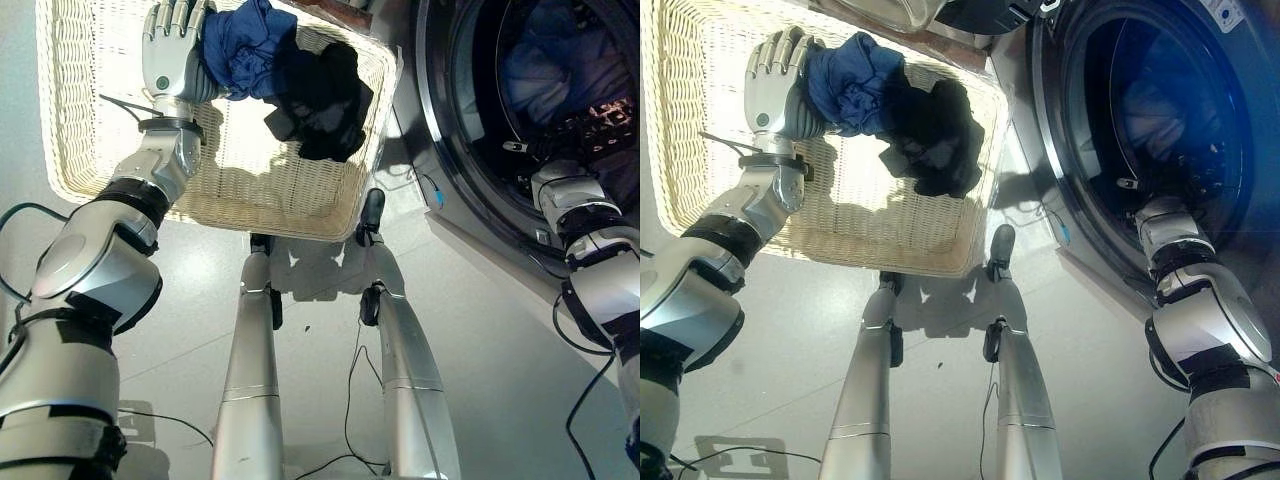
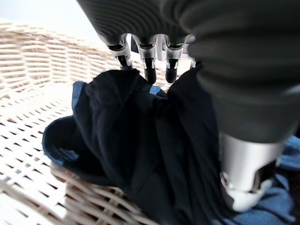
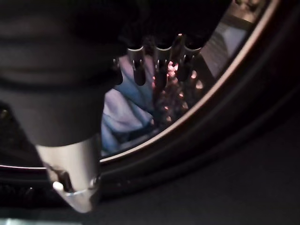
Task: Put the clothes into the washing machine.
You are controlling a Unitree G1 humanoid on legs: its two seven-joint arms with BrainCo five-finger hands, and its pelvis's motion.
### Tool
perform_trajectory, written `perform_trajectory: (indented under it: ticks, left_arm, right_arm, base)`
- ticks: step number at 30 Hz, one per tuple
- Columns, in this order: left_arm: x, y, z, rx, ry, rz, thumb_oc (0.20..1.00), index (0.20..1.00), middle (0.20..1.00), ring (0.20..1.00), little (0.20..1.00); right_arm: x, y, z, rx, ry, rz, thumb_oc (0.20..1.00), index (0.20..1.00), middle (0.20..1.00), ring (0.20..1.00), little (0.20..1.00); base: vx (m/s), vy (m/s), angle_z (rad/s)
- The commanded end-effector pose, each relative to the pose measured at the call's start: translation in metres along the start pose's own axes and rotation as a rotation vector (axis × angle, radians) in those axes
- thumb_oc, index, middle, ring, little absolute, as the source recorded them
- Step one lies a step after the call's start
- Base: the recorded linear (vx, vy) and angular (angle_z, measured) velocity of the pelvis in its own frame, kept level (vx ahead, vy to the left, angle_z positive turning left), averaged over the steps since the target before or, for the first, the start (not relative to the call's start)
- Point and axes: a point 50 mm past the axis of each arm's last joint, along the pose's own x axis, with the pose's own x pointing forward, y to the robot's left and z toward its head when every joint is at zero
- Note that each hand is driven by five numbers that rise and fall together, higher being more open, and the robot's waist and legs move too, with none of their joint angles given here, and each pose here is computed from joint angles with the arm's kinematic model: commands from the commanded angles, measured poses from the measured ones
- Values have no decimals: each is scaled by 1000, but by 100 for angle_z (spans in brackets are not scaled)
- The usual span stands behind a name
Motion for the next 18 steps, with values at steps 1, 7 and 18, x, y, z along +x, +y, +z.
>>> perform_trajectory:
  ticks: [1, 7, 18]
  left_arm:
    - [15, 14, -7, -29, 78, 2, 1000, 1000, 1000, 1000, 1000]
    - [9, 4, -12, -53, 108, -113, 1000, 1000, 1000, 1000, 1000]
    - [0, -9, -13, -131, 105, -255, 200, 200, 200, 200, 200]
  right_arm:
    - [9, -33, 1, -87, -86, -158, 1000, 1000, 1000, 1000, 1000]
    - [3, -19, 5, -46, -151, -153, 1000, 1000, 1000, 1000, 1000]
    - [-5, -9, 23, -2, -228, -162, 1000, 1000, 1000, 1000, 1000]
  base:
    - [-2, 34, 0]
    - [-1, 9, -1]
    - [-2, 11, -1]
